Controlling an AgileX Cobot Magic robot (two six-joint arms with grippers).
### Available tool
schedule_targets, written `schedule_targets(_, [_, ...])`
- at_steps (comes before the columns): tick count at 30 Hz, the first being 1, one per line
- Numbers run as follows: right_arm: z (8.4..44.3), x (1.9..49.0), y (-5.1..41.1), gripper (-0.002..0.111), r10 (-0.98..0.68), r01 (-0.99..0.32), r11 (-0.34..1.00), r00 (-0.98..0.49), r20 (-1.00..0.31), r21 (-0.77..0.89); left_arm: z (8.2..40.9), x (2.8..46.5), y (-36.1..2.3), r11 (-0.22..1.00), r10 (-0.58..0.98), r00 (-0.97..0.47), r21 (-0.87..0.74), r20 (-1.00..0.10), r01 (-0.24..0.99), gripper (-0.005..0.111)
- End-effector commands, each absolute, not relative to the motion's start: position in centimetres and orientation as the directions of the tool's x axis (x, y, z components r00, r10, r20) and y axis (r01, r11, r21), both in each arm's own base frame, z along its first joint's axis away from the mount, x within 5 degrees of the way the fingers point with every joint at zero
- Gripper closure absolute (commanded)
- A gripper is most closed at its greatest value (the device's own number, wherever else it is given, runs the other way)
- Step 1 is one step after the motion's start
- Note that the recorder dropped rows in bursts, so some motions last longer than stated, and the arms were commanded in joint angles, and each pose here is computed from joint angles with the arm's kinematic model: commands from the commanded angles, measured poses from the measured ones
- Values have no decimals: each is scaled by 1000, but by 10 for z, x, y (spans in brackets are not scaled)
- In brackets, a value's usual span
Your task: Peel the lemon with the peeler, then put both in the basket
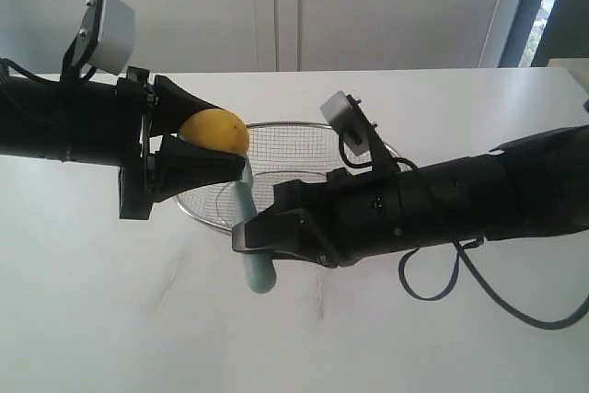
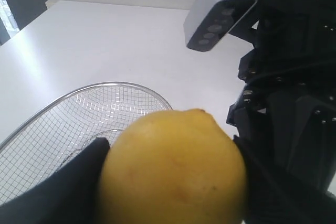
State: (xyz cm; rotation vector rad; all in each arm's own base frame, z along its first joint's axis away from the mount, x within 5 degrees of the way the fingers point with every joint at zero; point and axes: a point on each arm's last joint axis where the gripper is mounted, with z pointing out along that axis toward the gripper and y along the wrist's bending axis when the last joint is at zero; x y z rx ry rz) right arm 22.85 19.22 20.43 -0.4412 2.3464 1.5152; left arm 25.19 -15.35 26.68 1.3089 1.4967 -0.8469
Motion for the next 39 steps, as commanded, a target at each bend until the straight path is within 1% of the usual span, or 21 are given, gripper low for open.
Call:
schedule_targets(1, [213, 229, 188, 108, -84, -436, 325, -897, -433, 839, 271, 249, -155, 165, 306, 67, 123, -950, 979, 107])
schedule_targets(15, [219, 237, 167, 108, -57, -422, 261, -905, -423, 868, 271, 249, -155, 165, 306, 67, 123, -950, 979, 107])
schedule_targets(22, [233, 236, 157, 108, -43, -457, 231, -887, -461, 859, 271, 249, -155, 165, 306, 67, 123, -950, 979, 107])
schedule_targets(25, [243, 233, 149, 108, -32, -490, 231, -867, -497, 840, 271, 249, -155, 165, 306, 67, 123, -950, 979, 107])
schedule_targets(29, [268, 225, 134, 108, -4, -554, 194, -826, -564, 810, 271, 249, -155, 165, 306, 67, 123, -950, 979, 107])
schedule_targets(33, [287, 218, 119, 108, 31, -601, 224, -783, -622, 767, 271, 249, -155, 165, 306, 67, 123, -950, 979, 107])
schedule_targets(39, [311, 196, 100, 108, 15, -647, 302, -731, -682, 700, 271, 249, -155, 164, 305, 67, 122, -950, 979, 107])
